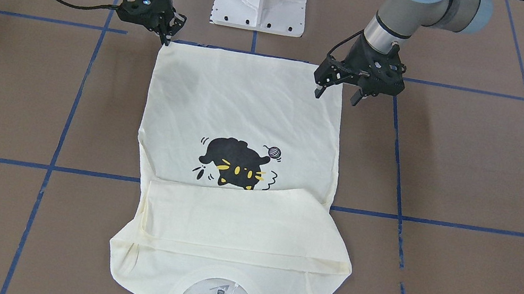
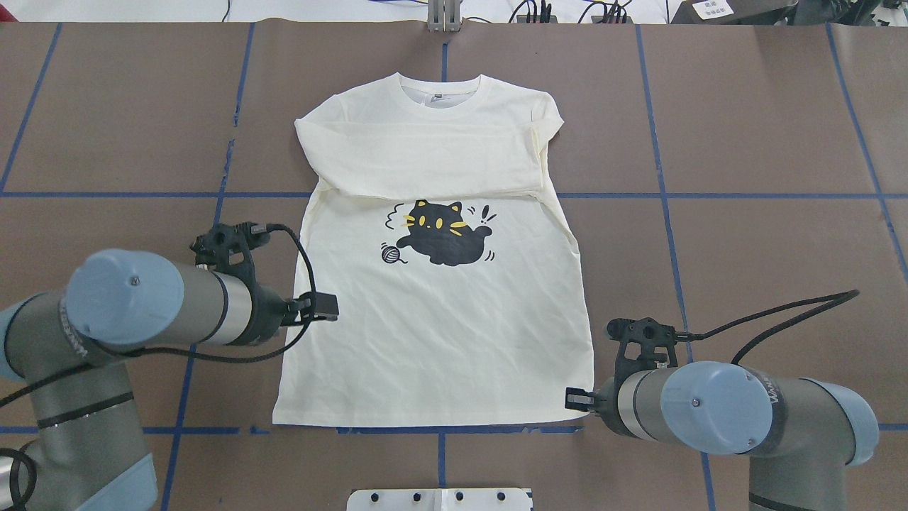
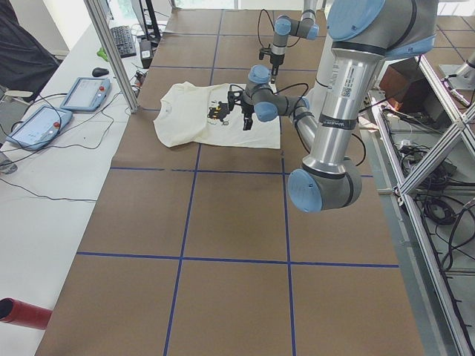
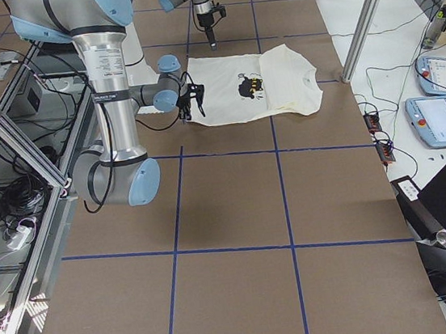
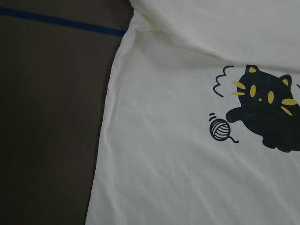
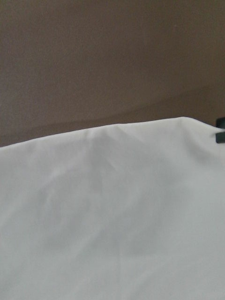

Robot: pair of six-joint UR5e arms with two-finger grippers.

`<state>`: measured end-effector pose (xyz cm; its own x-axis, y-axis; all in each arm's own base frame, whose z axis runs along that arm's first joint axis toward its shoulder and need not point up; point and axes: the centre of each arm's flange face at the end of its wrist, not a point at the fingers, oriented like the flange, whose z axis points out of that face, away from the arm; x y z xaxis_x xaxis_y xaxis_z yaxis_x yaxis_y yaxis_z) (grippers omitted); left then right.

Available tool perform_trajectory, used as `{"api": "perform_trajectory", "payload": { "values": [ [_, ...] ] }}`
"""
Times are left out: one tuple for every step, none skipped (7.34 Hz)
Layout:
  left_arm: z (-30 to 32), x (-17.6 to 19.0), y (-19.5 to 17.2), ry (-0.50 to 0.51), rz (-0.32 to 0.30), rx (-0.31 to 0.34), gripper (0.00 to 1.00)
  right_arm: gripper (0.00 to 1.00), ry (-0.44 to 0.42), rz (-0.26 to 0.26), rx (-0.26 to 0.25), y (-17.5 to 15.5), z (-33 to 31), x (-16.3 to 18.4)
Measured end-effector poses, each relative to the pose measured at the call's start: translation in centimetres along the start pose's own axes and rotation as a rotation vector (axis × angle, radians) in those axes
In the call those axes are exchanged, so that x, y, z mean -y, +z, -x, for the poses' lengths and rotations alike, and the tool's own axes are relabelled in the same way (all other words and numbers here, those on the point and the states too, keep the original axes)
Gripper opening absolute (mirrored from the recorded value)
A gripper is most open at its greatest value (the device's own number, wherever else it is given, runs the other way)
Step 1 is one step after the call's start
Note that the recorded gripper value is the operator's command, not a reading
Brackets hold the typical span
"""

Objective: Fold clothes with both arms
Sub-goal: 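Grasp both hem corners nearest the robot with the left and right grippers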

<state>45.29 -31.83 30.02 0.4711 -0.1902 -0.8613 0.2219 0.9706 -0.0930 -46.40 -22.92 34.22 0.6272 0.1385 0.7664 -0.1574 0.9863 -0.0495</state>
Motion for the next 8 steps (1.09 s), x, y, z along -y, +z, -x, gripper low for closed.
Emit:
{"api": "perform_trajectory", "payload": {
  "values": [
    [0.8,-2.8,1.5,-0.04,0.019,0.034,0.99,0.0,0.0,-0.001,0.007,-0.3,0.1,0.0],
    [1.5,-4.9,2.7,-0.069,0.02,0.084,0.99,0.0,0.0,-0.002,0.011,-0.4,0.2,0.0],
    [2.0,-6.3,3.6,-0.085,0.023,0.127,0.98,0.0,0.001,-0.002,0.013,-0.5,0.3,0.1],
    [2.5,-7.2,4.2,-0.089,0.028,0.156,0.96,0.0,0.001,-0.002,0.015,-0.5,0.3,0.1],
    [3.0,-7.8,4.7,-0.089,0.033,0.175,0.93,0.0,0.003,-0.003,0.017,-0.6,0.3,0.2],
    [3.5,-8.1,5.0,-0.088,0.036,0.189,0.91,0.0,0.004,-0.004,0.017,-0.6,0.3,0.3],
    [3.8,-8.2,5.2,-0.087,0.037,0.198,0.88,0.0,0.004,-0.005,0.018,-0.7,0.4,0.4],
    [4.1,-8.3,5.3,-0.087,0.037,0.204,0.81,0.0,0.005,-0.006,0.018,-0.7,0.3,0.5]
  ]
}}
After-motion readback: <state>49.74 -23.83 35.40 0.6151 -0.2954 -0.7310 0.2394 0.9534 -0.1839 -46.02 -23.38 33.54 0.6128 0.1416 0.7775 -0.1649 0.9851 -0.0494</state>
